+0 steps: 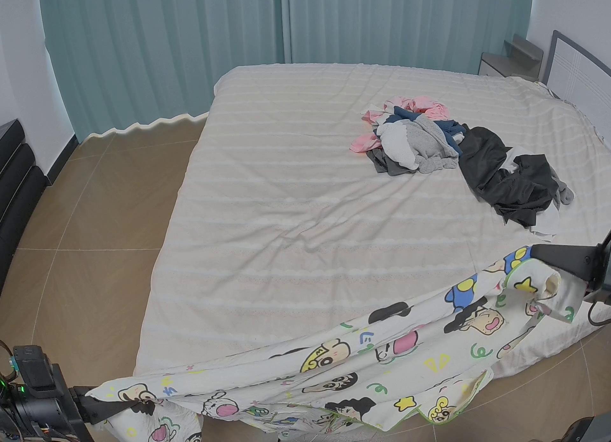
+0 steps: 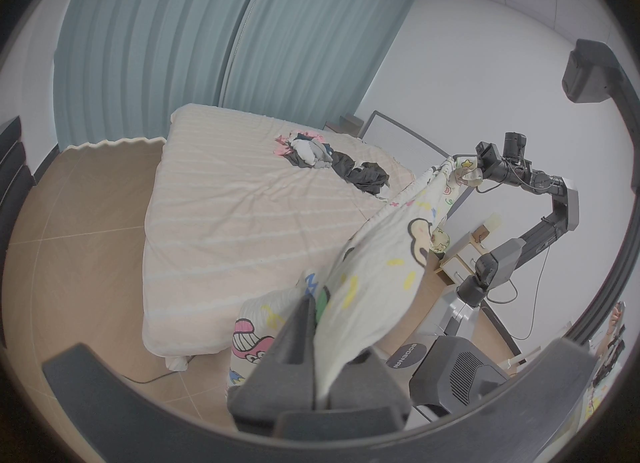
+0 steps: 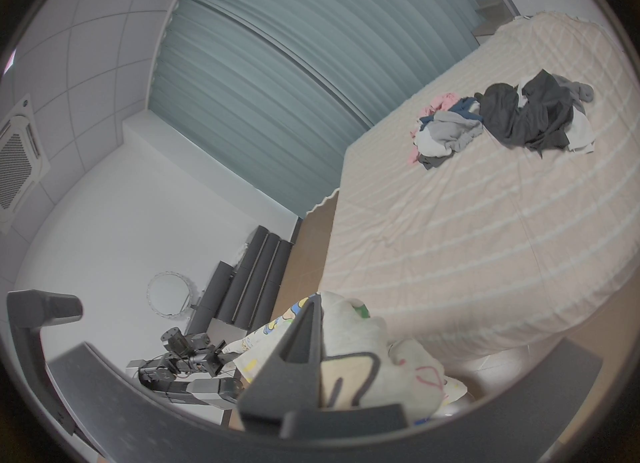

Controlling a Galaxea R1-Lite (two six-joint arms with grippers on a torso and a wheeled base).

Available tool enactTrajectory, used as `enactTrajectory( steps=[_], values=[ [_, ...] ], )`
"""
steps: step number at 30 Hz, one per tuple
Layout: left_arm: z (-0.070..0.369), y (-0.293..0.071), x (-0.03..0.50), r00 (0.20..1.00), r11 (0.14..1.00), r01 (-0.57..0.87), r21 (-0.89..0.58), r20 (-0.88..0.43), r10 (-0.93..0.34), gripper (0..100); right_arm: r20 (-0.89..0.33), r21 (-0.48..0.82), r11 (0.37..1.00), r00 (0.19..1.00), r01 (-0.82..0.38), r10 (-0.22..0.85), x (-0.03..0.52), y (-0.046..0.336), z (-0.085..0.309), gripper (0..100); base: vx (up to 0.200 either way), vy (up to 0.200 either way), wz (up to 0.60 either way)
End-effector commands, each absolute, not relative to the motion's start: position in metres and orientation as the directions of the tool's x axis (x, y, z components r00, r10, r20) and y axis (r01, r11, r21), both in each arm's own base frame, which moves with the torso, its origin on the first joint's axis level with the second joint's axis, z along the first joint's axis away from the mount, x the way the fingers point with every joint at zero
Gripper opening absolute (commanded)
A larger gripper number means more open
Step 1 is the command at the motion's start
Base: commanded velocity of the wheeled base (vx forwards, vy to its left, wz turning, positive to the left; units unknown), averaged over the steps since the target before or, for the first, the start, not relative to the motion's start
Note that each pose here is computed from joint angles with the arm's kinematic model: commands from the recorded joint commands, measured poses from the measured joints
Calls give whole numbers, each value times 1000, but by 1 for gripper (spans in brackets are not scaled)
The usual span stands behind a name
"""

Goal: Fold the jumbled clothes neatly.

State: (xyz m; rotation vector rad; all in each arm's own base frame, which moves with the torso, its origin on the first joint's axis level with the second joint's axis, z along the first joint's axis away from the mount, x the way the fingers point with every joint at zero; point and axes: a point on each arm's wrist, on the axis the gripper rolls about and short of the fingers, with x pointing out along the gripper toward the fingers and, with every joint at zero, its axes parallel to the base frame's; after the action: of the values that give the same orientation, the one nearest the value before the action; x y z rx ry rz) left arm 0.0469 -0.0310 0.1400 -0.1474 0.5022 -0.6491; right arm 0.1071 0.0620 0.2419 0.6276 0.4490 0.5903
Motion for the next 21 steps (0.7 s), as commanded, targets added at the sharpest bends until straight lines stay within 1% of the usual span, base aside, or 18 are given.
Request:
enactTrajectory(
  steps=[1, 7, 12, 21],
  values=[
    [136, -37, 57, 655, 798, 529, -290, -458, -601, 0, -301, 653, 689, 726, -316, 618, 124, 70, 226, 0, 0, 0, 0],
    [138, -50, 83, 650, 810, 509, -292, -486, -584, 0, -356, 648, 717, 731, -257, 583, 141, 72, 217, 0, 0, 0, 0],
    [135, -63, 109, 657, 815, 501, -290, -485, -577, 0, -342, 644, 717, 738, -267, 582, 152, 76, 216, 0, 0, 0, 0],
    [120, -81, 147, 642, 826, 483, -291, -524, -560, 0, -354, 643, 730, 754, -234, 553, 183, 83, 204, 0, 200, 0, 0]
  ],
)
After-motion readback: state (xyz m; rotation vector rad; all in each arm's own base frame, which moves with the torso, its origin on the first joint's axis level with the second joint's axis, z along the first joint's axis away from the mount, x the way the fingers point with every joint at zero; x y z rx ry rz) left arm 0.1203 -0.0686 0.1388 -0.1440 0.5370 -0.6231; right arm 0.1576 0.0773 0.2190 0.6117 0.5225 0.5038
